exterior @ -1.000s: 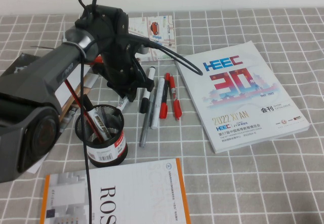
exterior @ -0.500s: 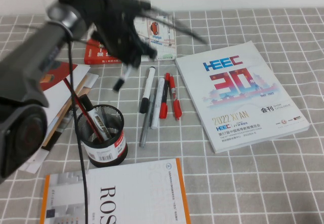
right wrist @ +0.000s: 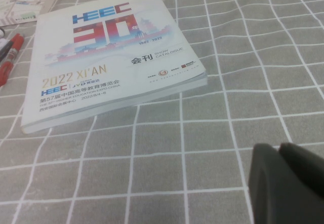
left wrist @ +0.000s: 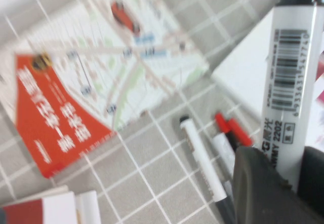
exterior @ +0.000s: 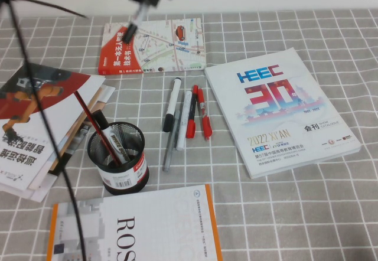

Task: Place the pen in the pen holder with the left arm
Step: Place the pen onto the pen holder

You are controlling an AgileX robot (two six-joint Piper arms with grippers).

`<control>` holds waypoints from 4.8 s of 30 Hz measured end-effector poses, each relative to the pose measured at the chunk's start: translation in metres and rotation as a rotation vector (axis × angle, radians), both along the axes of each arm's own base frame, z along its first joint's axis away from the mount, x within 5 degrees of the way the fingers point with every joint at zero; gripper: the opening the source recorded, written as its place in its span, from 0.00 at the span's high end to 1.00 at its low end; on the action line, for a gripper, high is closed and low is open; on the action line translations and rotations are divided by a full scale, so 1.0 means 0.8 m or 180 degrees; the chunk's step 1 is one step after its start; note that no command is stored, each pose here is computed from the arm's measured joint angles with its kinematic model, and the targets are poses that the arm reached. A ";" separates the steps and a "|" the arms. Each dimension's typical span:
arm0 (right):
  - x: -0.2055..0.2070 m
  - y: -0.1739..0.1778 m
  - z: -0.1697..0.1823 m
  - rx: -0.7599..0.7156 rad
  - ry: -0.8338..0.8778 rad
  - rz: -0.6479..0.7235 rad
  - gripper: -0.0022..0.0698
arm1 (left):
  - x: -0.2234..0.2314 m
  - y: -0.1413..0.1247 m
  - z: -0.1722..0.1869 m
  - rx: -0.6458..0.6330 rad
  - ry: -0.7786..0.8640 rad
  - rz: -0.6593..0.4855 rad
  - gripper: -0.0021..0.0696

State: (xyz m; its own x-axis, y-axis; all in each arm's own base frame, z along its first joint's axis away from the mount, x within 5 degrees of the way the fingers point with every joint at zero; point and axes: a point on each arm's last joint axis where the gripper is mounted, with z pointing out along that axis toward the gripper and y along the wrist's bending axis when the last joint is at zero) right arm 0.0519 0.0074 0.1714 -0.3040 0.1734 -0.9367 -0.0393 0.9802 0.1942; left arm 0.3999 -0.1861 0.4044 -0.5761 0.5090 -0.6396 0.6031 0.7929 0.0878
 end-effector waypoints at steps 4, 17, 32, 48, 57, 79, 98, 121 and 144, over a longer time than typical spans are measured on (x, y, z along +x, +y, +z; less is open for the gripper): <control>0.000 0.000 0.000 0.0000 0.0000 0.0000 0.99 | -0.033 0.007 0.047 -0.0102 -0.0253 -0.0056 0.82; 0.000 0.000 0.000 0.0000 0.0000 0.0000 0.99 | -0.142 -0.026 0.128 -0.0095 -0.0831 -0.0399 0.82; 0.000 0.000 0.000 0.0000 0.0000 0.0000 0.99 | -0.269 0.055 0.107 -0.0488 -0.1217 -0.0287 0.82; 0.000 0.000 0.000 0.0000 0.0000 0.0000 0.99 | -0.344 0.103 -0.045 -0.1573 -0.2141 -0.0409 0.82; 0.000 0.000 0.000 0.0000 0.0000 0.0000 0.99 | -0.322 0.083 -0.061 -0.1356 -0.2200 -0.0559 0.82; 0.000 0.000 0.000 0.0000 0.0000 0.0000 0.99 | -0.275 0.093 -0.161 -0.1863 -0.2341 0.0255 0.82; 0.000 0.000 0.000 0.0000 0.0000 0.0000 0.99 | -0.225 0.081 -0.244 -0.1681 -0.1992 0.0740 0.82; 0.000 0.000 0.000 0.0000 0.0000 0.0000 0.99 | -0.218 0.078 -0.269 -0.1738 -0.1687 0.0910 0.72; 0.000 0.000 0.000 0.0000 0.0000 0.0000 0.99 | -0.277 0.107 -0.175 -0.2082 -0.1775 0.0764 0.93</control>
